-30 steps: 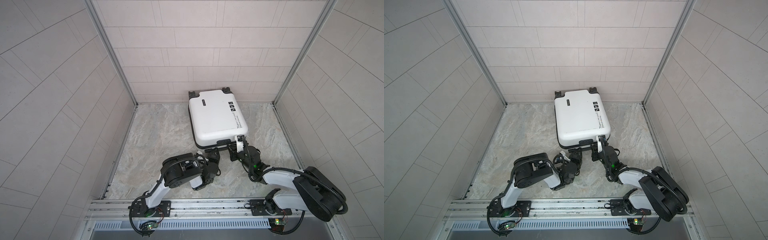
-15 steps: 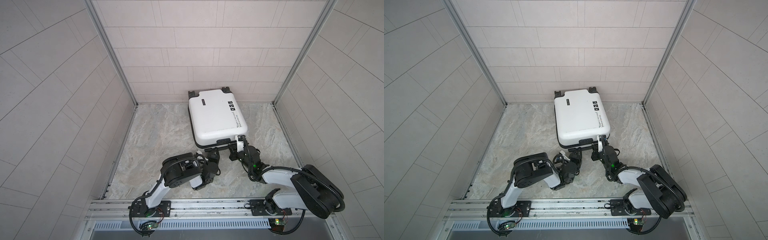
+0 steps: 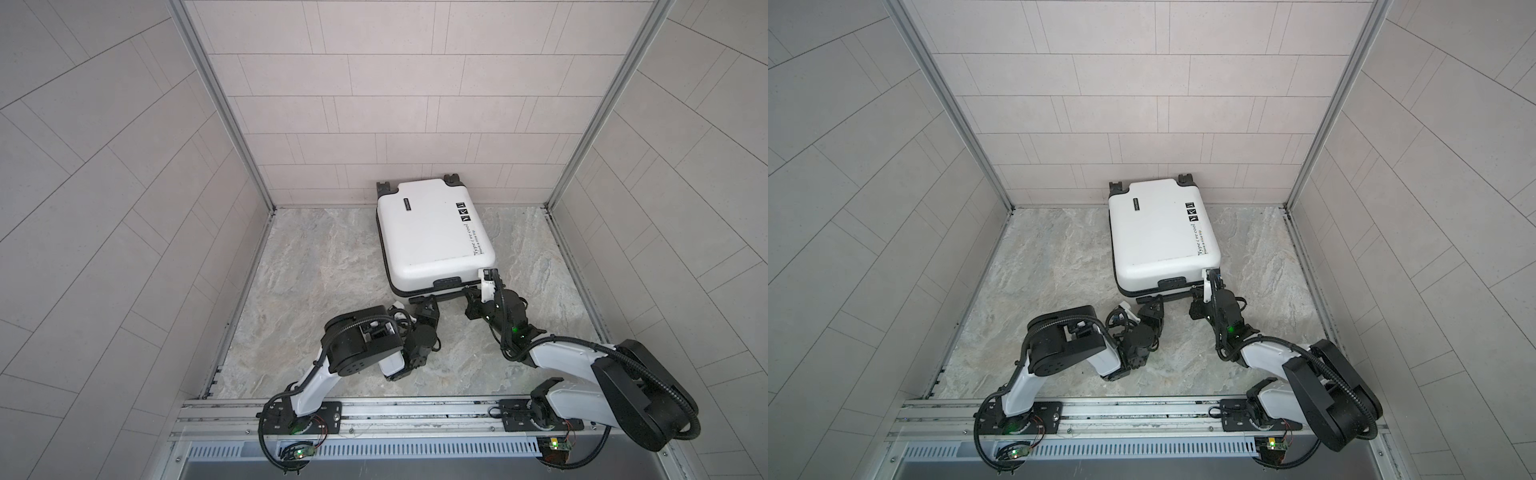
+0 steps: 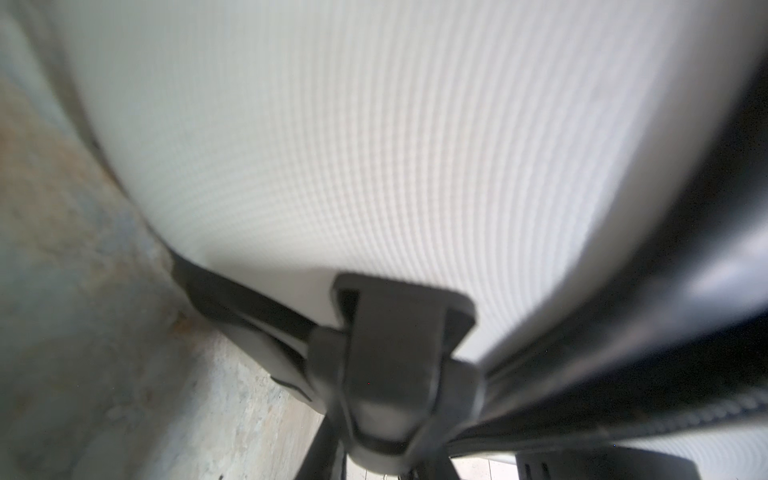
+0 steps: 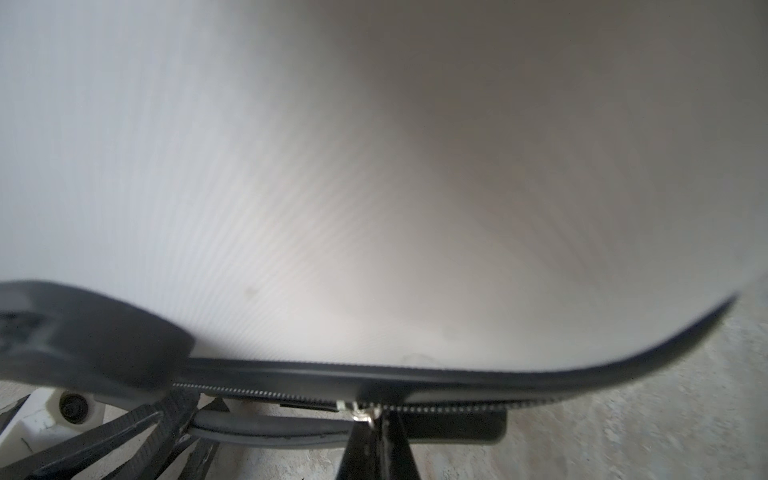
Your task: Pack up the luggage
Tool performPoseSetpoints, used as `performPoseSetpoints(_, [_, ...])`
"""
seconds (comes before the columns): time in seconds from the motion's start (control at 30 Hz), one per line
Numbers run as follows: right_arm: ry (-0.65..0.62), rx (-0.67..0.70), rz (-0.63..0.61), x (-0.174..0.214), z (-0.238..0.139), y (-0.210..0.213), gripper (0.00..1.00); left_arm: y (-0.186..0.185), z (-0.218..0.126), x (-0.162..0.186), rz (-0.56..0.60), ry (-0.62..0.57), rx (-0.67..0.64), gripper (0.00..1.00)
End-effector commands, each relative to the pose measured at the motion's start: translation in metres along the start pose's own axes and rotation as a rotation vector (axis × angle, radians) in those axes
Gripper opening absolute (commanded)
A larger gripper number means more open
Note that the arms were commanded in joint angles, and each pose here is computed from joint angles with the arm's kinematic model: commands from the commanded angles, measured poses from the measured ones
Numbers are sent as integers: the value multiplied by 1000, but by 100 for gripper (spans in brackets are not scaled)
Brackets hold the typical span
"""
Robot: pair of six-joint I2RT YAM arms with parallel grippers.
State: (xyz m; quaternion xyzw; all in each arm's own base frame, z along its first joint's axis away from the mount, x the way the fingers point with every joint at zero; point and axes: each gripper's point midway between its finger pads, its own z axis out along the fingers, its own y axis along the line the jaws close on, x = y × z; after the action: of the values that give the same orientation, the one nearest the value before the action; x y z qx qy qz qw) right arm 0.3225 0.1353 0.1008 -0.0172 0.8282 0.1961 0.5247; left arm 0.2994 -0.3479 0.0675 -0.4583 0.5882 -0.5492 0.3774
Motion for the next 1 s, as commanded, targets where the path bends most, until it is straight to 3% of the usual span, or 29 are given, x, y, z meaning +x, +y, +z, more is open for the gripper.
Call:
performPoseSetpoints(0.0, [-28, 70, 4, -5, -4, -18, 0, 8, -4, -25, 43, -91, -25, 0])
performPoseSetpoints(0.97, [-70, 140, 75, -18, -19, -59, 0, 0, -11, -38, 81, -103, -25, 0])
